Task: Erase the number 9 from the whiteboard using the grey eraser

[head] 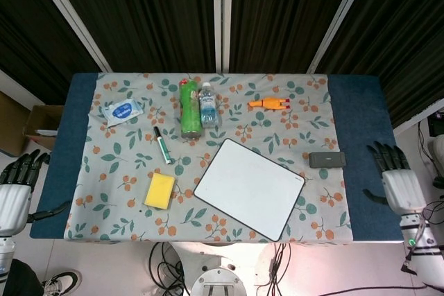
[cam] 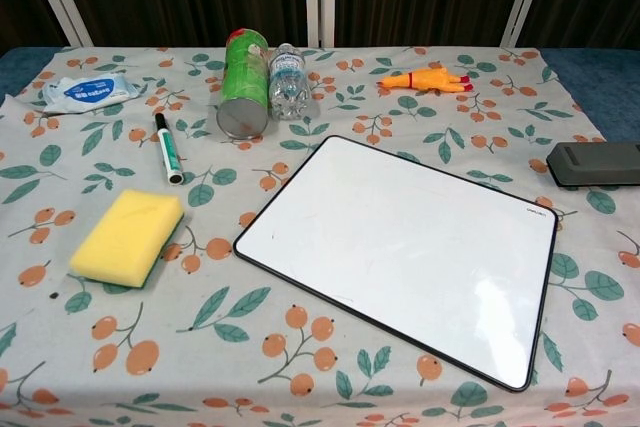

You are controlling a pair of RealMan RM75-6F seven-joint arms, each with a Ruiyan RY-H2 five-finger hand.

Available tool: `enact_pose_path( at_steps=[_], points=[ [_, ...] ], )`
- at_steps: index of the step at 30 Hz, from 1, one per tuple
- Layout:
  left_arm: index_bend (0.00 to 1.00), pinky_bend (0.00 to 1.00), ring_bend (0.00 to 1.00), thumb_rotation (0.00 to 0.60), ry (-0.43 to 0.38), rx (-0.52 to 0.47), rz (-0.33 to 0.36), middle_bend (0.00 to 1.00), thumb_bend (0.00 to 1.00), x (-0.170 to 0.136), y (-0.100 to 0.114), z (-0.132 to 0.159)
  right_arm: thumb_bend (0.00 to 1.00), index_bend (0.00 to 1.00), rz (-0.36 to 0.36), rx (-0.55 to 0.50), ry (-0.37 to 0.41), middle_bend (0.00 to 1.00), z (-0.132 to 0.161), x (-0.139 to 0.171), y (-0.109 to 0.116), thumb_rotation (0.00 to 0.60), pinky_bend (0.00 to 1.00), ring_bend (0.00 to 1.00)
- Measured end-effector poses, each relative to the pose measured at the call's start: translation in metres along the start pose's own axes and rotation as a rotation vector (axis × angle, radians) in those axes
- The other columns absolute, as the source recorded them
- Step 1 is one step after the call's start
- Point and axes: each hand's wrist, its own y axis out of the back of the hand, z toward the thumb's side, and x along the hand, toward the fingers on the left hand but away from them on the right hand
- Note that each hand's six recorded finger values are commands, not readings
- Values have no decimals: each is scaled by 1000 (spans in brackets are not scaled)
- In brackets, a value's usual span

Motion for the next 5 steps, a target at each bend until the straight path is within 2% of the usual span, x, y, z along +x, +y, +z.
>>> enact_pose_path(
  at_steps=[2, 5],
  points=[
    [39, 169, 64, 299, -1, 6, -7, 45, 29, 0, 0, 0, 54, 0, -32, 31, -109, 0, -25, 30, 5, 600, 0, 0],
    [39, 169, 64, 300, -5, 9, -11, 45, 29, 0, 1, 0, 54, 0, -63, 36, -191, 0, -43, 44, 12, 600, 0, 0]
  ],
)
